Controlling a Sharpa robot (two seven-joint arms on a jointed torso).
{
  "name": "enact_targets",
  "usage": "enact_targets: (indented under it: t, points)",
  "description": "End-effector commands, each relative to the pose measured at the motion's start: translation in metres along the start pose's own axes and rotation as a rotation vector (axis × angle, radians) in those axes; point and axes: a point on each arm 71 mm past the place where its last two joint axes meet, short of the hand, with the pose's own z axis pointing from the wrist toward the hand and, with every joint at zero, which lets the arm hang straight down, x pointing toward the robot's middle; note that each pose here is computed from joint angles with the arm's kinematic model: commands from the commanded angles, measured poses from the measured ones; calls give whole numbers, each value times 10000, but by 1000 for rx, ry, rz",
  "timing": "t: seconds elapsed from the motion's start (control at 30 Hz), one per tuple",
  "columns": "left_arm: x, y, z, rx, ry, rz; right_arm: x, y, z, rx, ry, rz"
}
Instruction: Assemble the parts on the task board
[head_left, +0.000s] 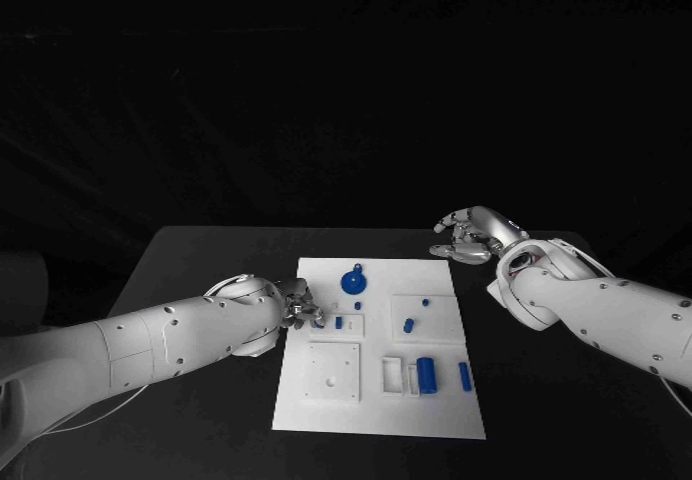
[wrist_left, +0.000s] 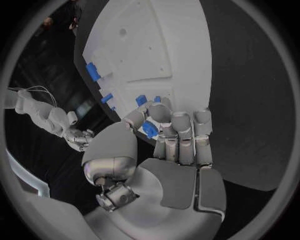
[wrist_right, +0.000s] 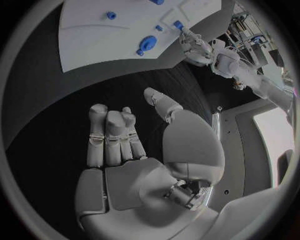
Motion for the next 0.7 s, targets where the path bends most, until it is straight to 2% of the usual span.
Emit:
enact_targets:
  t: [0.03,0.3,0.53,0.7]
  points:
    - [64,-11,4,0,42,39,8,10,-3,-11,11,-8]
    - [57,8,9,-9,41,49,7,8,-3,-11,11,-8]
    - [59,-5,11,-9,39,48,7,7,-3,-11,11,-8]
    - [73,-42,14,-1,45,49,7,9,-4,-12,11,-8]
